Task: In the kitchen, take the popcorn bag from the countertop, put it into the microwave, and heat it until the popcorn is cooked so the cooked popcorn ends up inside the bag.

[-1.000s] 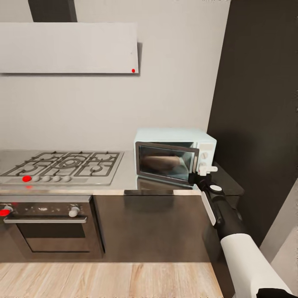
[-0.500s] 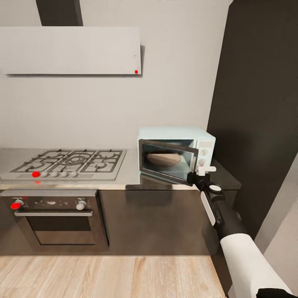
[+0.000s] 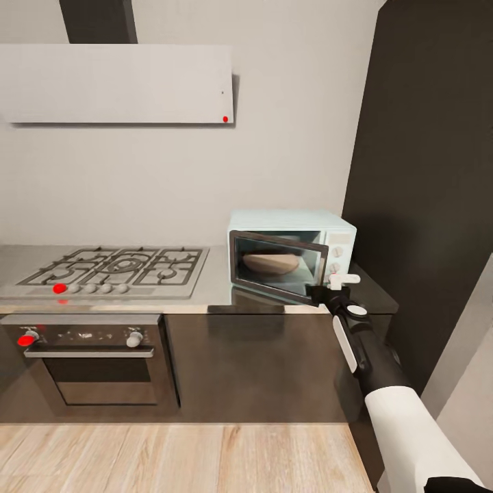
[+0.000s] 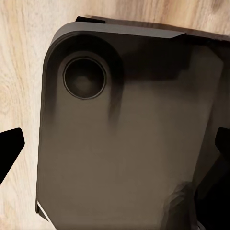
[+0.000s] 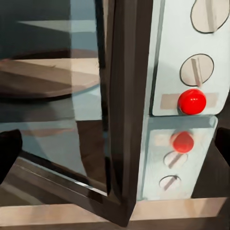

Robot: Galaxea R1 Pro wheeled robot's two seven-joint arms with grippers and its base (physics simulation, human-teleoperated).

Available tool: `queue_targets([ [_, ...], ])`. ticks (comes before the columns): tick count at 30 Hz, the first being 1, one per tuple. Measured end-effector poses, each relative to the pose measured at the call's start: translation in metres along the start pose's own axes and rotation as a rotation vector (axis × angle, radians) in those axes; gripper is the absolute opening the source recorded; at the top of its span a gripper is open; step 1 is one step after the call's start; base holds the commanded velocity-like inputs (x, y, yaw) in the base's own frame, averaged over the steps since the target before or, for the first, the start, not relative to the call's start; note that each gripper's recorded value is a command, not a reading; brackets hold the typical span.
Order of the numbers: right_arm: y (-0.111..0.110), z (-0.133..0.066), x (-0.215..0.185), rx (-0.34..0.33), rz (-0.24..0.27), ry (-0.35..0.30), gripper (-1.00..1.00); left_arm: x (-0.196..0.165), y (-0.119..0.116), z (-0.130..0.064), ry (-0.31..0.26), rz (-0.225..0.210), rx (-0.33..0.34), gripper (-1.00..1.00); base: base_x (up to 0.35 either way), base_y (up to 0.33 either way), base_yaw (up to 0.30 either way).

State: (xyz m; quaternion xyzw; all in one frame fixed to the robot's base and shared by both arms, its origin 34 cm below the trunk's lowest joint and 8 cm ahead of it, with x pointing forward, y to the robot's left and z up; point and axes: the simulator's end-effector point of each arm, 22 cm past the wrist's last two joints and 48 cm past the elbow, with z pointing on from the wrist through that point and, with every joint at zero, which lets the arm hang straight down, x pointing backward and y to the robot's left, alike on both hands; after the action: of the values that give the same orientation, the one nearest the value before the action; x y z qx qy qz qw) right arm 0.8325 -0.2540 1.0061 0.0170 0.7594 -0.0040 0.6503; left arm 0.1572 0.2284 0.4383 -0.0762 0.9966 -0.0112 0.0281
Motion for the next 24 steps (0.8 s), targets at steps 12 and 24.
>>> queue_targets([
  [12, -0.055, 0.004, 0.065, 0.077, -0.081, 0.177, 1.00, 0.000, 0.000, 0.000, -0.001, 0.005, 0.000, 1.00, 0.000, 0.000, 0.000],
  [24, -0.098, -0.002, 0.033, 0.153, -0.036, 0.110, 1.00, -0.001, 0.000, 0.000, -0.002, 0.006, 0.001, 1.00, 0.000, 0.000, 0.000],
])
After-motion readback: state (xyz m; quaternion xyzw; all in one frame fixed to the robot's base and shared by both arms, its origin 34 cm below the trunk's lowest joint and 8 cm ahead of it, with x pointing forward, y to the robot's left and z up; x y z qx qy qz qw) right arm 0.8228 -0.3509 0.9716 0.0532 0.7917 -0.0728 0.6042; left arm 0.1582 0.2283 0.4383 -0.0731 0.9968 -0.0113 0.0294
